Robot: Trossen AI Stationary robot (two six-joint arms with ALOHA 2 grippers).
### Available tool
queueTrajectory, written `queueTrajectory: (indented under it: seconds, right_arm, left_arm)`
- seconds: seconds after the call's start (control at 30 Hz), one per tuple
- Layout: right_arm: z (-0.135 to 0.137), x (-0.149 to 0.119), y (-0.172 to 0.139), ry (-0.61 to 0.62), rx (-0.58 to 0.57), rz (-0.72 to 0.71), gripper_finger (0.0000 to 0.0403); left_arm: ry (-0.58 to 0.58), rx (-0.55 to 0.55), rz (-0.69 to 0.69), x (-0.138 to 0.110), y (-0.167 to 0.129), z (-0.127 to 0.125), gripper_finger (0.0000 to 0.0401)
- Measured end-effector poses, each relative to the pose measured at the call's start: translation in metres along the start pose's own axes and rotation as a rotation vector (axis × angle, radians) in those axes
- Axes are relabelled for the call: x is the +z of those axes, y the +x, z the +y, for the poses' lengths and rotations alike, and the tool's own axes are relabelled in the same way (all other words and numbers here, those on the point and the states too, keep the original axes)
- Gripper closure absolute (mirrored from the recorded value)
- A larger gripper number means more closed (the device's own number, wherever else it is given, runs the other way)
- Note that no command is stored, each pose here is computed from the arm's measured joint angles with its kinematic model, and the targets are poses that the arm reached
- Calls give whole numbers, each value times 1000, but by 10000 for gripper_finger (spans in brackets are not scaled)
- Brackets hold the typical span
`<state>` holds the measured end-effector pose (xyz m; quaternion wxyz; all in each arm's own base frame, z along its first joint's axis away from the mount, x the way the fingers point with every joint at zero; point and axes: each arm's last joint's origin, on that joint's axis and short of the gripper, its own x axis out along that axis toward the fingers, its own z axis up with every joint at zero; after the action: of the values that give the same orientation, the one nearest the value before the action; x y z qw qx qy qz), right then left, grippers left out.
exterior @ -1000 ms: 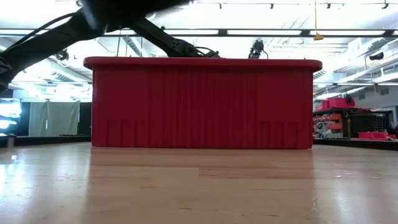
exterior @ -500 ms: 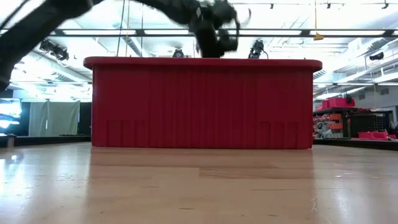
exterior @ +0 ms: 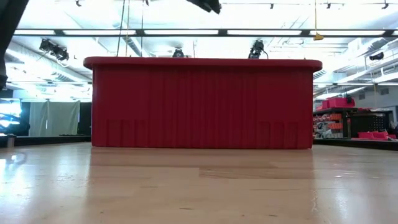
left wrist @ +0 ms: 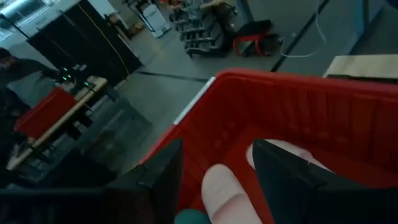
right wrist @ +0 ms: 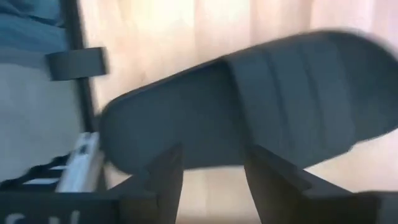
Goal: Pick and place slides into bin
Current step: Put the right black slipper into the red bin
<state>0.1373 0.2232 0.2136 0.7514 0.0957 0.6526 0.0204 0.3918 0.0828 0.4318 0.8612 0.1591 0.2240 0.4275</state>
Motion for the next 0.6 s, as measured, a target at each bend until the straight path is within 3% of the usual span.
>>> queueTrajectory:
  seconds: [0.2, 0.6]
  right_arm:
    - [-8, -2, 9, -71, -61, -31, 210]
    - [-22, -6, 22, -104, -163, -101, 228]
  left_arm:
    - [-121, -44, 1, 3, -26, 2, 214]
    - [-130, -57, 1, 4, -30, -1, 219]
